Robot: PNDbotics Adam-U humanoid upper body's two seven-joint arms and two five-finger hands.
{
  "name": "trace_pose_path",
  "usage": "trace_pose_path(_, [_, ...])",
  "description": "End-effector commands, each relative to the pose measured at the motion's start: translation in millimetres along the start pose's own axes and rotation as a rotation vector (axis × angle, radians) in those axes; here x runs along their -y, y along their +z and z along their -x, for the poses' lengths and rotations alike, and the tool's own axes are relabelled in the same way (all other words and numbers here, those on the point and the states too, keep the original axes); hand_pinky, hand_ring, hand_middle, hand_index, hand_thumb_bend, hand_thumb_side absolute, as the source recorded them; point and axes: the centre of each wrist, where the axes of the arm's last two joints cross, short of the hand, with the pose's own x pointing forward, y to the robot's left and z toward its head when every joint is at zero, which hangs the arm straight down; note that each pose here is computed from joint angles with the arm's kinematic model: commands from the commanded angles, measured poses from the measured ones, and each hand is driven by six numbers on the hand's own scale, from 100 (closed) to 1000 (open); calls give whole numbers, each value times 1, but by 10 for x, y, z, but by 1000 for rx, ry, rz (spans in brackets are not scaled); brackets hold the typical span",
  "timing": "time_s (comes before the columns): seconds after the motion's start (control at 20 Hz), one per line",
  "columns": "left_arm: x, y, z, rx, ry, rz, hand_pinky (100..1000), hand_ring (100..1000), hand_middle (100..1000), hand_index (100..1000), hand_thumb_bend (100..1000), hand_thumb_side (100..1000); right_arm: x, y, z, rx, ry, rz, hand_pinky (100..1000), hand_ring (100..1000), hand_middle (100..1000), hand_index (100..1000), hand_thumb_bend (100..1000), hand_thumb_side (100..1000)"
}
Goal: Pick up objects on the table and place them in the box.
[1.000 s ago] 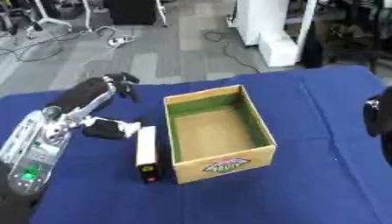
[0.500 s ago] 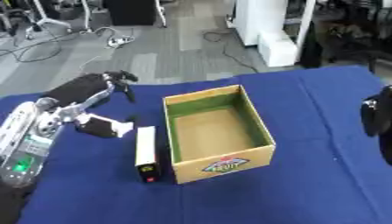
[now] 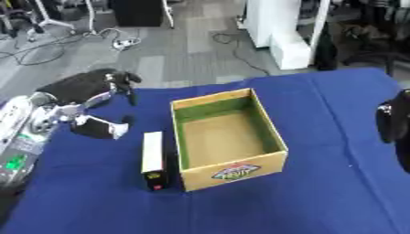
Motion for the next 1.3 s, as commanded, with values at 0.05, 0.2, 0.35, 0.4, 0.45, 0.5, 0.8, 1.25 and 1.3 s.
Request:
trace_pose_path(0.05, [-138, 41, 93, -3, -86, 66, 1000, 984, 925, 710, 346, 378, 30, -48, -66, 9, 21, -44, 187, 331, 385, 473, 100, 1000])
trace_pose_path(0.2, [-210, 61, 133, 14, -151, 121, 1000, 1000, 921, 712, 380, 364, 29, -43, -66, 6, 20, -46, 187, 332, 385, 473, 100, 1000])
trace_pose_path(0.35, [-251, 74, 156, 24, -197, 144, 1000, 1000, 912, 710, 419, 350, 28, -40, -66, 4, 20, -47, 187, 332, 385, 473, 100, 1000])
trace_pose_path(0.4, [-266, 80, 164, 28, -217, 149, 1000, 1000, 909, 711, 442, 348, 28, -39, -66, 3, 20, -48, 187, 332, 385, 473, 100, 1000])
trace_pose_path(0.45, [-277, 85, 171, 35, -241, 154, 1000, 1000, 900, 706, 571, 356, 28, -39, -66, 3, 19, -49, 187, 332, 385, 473, 100, 1000])
trace_pose_path(0.5, [-286, 90, 179, 47, -268, 161, 1000, 1000, 899, 705, 612, 359, 28, -38, -67, 2, 19, -49, 187, 332, 385, 473, 100, 1000])
trace_pose_path(0.8, [-376, 126, 214, 156, -414, 107, 1000, 1000, 852, 667, 711, 347, 27, -33, -67, -2, 18, -52, 187, 332, 385, 473, 100, 1000])
trace_pose_path(1.25, [-371, 101, 285, 431, -519, -53, 1000, 1000, 818, 644, 767, 377, 27, -37, -66, -5, 15, -54, 188, 332, 385, 473, 100, 1000])
trace_pose_path(1.3, [-354, 89, 298, 483, -511, -71, 1000, 1000, 800, 653, 744, 361, 27, -38, -66, -5, 14, -54, 188, 332, 386, 473, 100, 1000])
